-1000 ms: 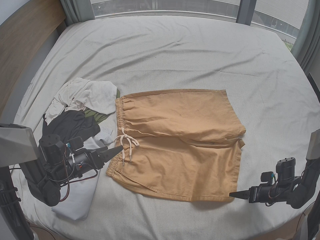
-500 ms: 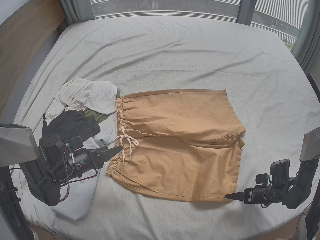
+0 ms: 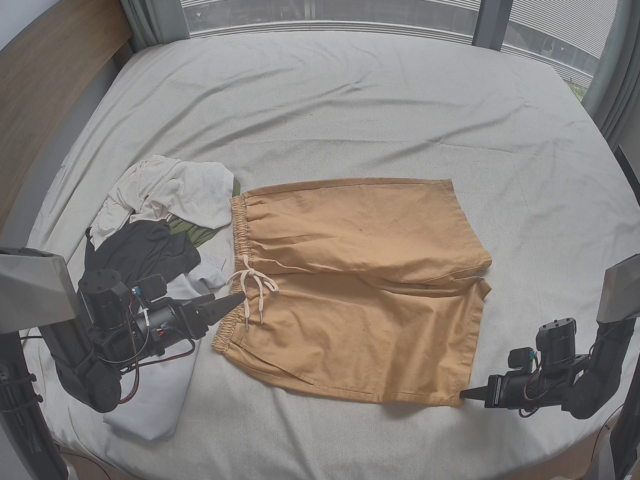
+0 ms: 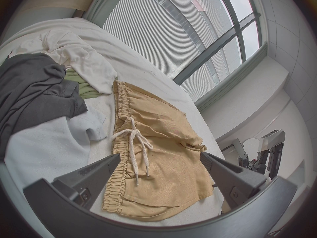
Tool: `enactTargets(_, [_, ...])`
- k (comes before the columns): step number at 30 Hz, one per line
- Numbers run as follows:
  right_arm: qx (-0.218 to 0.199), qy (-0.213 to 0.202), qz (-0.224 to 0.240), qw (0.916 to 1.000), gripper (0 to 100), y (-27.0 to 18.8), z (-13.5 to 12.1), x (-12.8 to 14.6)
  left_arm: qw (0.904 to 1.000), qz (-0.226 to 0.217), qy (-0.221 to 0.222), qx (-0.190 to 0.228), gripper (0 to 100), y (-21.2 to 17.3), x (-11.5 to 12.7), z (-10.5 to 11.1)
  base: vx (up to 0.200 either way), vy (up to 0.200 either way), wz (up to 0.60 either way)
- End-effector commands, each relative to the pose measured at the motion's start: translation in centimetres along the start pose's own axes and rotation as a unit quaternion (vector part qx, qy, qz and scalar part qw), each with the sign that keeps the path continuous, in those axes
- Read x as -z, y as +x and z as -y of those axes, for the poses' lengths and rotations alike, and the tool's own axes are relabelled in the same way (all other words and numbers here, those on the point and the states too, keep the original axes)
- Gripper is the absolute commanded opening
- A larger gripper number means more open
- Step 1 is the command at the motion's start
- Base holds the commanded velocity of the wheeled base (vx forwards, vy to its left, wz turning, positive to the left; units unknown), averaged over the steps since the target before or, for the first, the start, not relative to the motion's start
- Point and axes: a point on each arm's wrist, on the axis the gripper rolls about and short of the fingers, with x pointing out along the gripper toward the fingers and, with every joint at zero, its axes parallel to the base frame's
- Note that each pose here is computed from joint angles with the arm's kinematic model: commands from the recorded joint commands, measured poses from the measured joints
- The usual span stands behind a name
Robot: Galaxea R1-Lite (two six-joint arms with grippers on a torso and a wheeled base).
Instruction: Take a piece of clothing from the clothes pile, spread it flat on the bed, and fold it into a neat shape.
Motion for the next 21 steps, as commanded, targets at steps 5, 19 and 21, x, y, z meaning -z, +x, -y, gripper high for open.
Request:
enactTargets(5, [0.013, 0.001, 0.03, 0.9995, 0, -2.2, 0.1, -0.1, 0.9972, -0.058, -0.036, -0.03, 100, -0.5, 3.2, -1.4, 0.0, 0.0, 0.0])
enactTargets(19, [0.034, -0.007, 0.037, 0.9987, 0, -3.2, 1.2, 0.2, 0.9926, -0.093, -0.041, -0.066, 100, -0.7, 5.5, -4.0, 0.0, 0.0, 0.0])
enactTargets(21, [0.033, -0.009, 0.038, 0.9987, 0, -3.2, 1.1, 0.2, 0.9925, -0.094, -0.041, -0.067, 100, -0.8, 5.5, -4.0, 0.0, 0.0, 0.0])
